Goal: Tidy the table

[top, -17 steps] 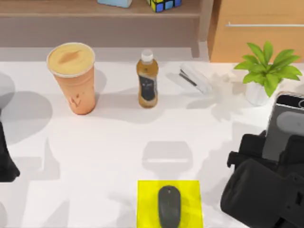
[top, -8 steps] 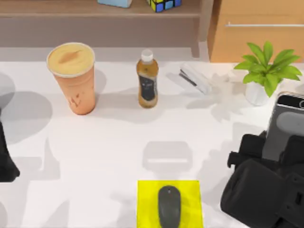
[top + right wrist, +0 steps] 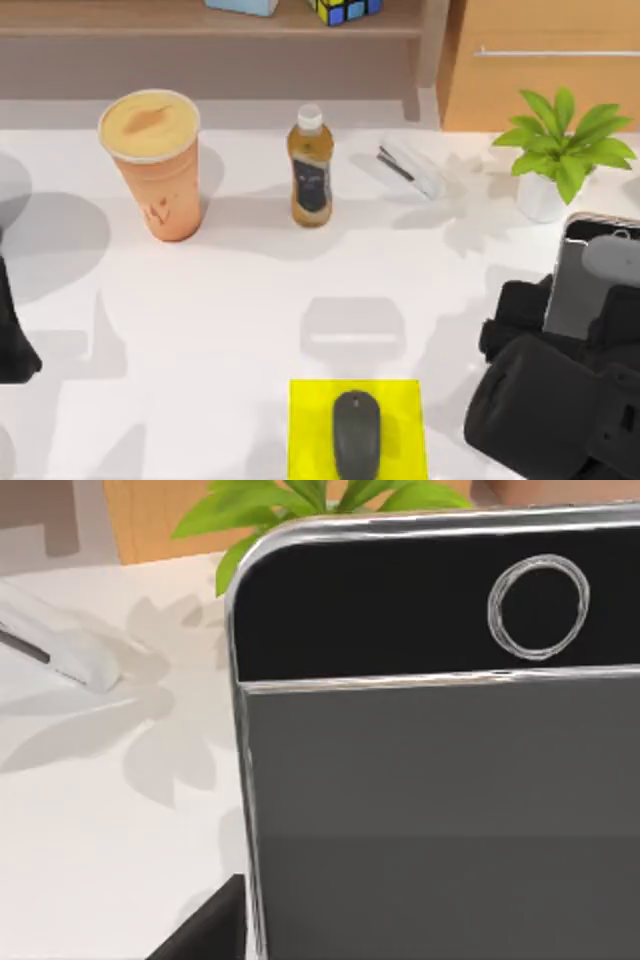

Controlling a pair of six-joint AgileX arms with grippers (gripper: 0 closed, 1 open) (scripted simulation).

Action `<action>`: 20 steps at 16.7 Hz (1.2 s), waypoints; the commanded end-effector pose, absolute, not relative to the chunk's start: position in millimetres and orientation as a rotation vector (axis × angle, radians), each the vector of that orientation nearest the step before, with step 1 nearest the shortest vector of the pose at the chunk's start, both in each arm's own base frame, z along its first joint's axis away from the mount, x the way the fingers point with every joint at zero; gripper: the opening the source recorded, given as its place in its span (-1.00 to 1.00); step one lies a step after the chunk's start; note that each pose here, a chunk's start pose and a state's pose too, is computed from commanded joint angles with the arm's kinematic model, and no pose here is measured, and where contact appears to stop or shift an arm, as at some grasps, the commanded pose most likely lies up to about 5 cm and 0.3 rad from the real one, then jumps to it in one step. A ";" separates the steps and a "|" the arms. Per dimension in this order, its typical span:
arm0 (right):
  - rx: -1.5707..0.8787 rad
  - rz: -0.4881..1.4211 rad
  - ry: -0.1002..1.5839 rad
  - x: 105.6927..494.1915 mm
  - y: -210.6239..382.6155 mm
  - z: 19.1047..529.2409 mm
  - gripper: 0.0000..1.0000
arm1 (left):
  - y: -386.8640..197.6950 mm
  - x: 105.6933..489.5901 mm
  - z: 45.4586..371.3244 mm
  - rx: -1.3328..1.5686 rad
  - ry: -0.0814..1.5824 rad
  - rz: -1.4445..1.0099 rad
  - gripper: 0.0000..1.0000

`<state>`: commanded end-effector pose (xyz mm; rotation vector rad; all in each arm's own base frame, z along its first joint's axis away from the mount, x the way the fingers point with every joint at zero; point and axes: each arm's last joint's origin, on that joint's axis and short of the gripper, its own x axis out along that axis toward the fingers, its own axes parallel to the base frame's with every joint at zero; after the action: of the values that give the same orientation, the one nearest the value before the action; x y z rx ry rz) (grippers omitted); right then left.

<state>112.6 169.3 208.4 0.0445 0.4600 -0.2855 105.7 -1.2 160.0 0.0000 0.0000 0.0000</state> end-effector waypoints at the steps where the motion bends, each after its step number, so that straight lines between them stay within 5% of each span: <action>1: 0.044 -0.285 0.460 112.6 169.3 208.4 1.00 | -1.2 105.7 160.0 0.000 0.000 0.000 1.00; 20: 0.187 -0.276 0.427 85.8 162.0 228.1 1.00 | -1.2 105.7 160.0 0.000 0.000 0.000 1.00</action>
<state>85.8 162.0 228.1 0.1874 0.4274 -0.2764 105.7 -1.2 160.0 0.0000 0.0000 0.0000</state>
